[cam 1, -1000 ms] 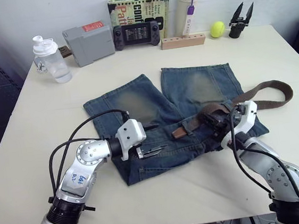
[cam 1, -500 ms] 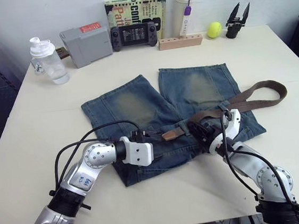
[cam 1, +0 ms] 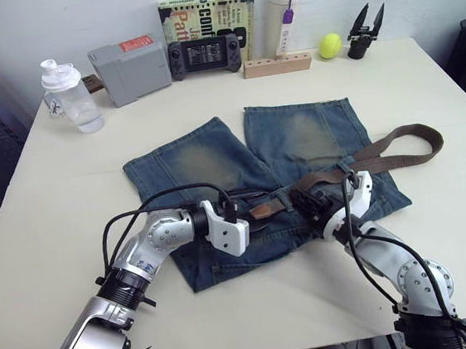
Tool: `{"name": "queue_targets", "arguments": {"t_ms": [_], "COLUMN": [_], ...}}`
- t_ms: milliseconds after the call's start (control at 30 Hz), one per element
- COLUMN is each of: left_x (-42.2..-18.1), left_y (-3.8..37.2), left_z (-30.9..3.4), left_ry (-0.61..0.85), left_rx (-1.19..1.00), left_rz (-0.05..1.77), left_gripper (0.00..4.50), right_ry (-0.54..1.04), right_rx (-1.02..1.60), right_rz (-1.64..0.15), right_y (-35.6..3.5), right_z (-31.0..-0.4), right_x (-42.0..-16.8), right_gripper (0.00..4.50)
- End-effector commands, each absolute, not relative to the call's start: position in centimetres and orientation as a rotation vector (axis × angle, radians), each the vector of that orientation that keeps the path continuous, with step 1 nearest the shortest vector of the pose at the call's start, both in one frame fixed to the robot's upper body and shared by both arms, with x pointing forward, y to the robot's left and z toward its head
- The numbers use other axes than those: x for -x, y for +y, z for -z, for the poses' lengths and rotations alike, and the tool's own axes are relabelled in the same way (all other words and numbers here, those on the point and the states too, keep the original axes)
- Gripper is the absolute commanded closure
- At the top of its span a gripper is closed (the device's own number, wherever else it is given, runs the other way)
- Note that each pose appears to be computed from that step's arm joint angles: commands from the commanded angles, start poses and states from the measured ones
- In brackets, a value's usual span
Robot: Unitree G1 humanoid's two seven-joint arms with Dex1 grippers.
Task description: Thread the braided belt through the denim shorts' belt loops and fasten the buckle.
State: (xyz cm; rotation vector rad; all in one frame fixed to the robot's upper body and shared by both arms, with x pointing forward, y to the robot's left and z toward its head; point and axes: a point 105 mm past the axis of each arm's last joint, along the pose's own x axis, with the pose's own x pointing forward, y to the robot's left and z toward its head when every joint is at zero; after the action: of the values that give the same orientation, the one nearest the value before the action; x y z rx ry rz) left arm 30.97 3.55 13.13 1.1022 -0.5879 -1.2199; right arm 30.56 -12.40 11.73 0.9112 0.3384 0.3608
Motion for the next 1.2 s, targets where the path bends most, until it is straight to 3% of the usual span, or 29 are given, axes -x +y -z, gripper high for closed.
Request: {"name": "queue_targets", "arguments": {"t_ms": [33, 133, 167, 233, 433, 567, 667, 767, 800, 900, 967, 1033, 1200], "left_x": [-30.9, -30.9, -30.9, -30.7, -30.8, -30.8, -30.9, -30.8, -30.8, -30.7, -30.6, -30.3, -29.8], "left_y": [3.4, 3.5, 3.5, 3.6, 4.0, 4.3, 4.4, 4.3, 4.2, 4.1, 4.0, 4.1, 4.8], "left_z": [-13.8, -13.8, -13.8, -13.6, -14.2, -14.9, -15.6, -16.0, -16.1, -16.2, -16.3, -16.5, -17.1], "left_ry": [-0.625, -0.618, -0.614, -0.617, -0.616, -0.622, -0.628, -0.634, -0.636, -0.64, -0.642, -0.648, -0.649], "left_rx": [-1.119, -1.123, -1.131, -1.154, -1.19, -1.215, -1.207, -1.197, -1.193, -1.189, -1.174, -1.144, -1.135], "left_rz": [1.218, 1.222, 1.224, 1.234, 1.215, 1.202, 1.187, 1.178, 1.175, 1.177, 1.179, 1.185, 1.189], "left_gripper": [2.43, 3.49, 4.06, 4.45, 4.45, 4.5, 4.5, 4.5, 4.5, 4.5, 4.5, 4.5, 4.5], "right_ry": [0.404, 0.403, 0.403, 0.403, 0.395, 0.333, 0.262, 0.22, 0.217, 0.213, 0.172, 0.204, 0.184], "right_rx": [-0.904, -0.9, -0.9, -0.899, -0.891, -0.896, -0.85, -0.651, -0.557, -0.326, 0.041, 0.427, 0.813], "right_rz": [-0.349, -0.34, -0.338, -0.335, -0.332, -0.322, -0.333, -0.403, -0.432, -0.511, -0.644, -0.747, -0.852], "right_y": [-11.8, -12.0, -12.1, -12.1, -12.2, -13.2, -15.1, -17.1, -17.5, -17.7, -17.5, -17.5, -18.1], "right_z": [-10.4, -10.3, -10.3, -10.3, -10.5, -12.0, -14.0, -16.2, -16.8, -17.6, -18.2, -16.4, -13.2], "right_x": [-30.0, -30.0, -30.0, -30.1, -30.2, -30.4, -30.1, -29.2, -28.9, -28.1, -26.8, -25.8, -25.4], "right_gripper": [4.5, 4.5, 4.5, 4.5, 4.5, 3.34, 2.17, 0.89, 0.19, 0.05, 0.05, 0.05, 0.05]}}
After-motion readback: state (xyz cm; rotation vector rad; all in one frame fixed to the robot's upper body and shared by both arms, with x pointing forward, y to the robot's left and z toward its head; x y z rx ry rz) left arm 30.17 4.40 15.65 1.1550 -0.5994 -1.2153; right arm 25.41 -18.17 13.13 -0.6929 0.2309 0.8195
